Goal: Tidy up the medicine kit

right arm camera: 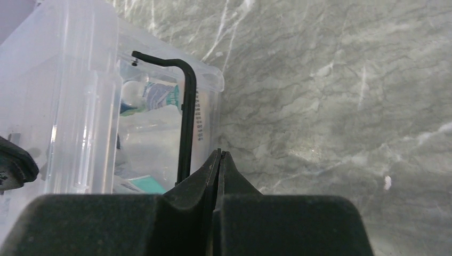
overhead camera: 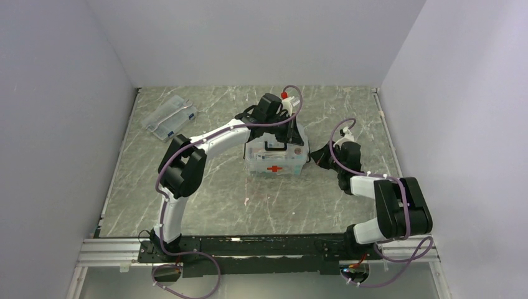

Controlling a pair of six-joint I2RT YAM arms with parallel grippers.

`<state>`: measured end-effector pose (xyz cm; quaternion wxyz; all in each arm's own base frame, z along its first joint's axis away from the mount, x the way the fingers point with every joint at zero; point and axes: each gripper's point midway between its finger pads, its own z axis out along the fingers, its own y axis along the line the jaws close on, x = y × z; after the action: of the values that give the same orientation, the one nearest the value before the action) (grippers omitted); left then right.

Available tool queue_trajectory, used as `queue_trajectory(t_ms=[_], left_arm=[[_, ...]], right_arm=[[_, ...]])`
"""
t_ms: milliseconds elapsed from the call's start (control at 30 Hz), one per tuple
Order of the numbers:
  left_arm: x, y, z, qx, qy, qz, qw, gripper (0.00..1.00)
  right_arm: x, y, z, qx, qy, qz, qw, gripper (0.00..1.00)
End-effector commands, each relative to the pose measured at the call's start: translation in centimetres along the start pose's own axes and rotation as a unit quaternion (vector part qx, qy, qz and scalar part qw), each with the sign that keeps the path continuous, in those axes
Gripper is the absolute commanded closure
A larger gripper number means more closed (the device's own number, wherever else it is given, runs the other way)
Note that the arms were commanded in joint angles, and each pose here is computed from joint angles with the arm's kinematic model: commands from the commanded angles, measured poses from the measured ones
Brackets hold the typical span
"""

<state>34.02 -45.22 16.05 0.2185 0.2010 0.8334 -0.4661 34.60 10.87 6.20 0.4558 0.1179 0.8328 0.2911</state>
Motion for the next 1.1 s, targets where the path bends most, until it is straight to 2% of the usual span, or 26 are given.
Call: queue_trajectory(t_ms=[0,500,1067], left_arm=[[2.7,3.2,0.5,-0.041,0.033,-0.025,0.998,1.0],[3.1,3.4,0.5,-0.039,0.036,-0.029,0.998,1.0],[3.1,3.3,0.5,-0.035,0.035,-0.029,0.998,1.0]], right_arm=[[-1.8,2.4,0.2,-0.069,-0.032,-0.012,0.997,1.0],[-2.1,4.3,-0.5,-0.123,-0.036,-0.007,0.992,1.0],[-2.9,6.0,-2.3,-0.201,-0.061,0.045,0.977,1.0]])
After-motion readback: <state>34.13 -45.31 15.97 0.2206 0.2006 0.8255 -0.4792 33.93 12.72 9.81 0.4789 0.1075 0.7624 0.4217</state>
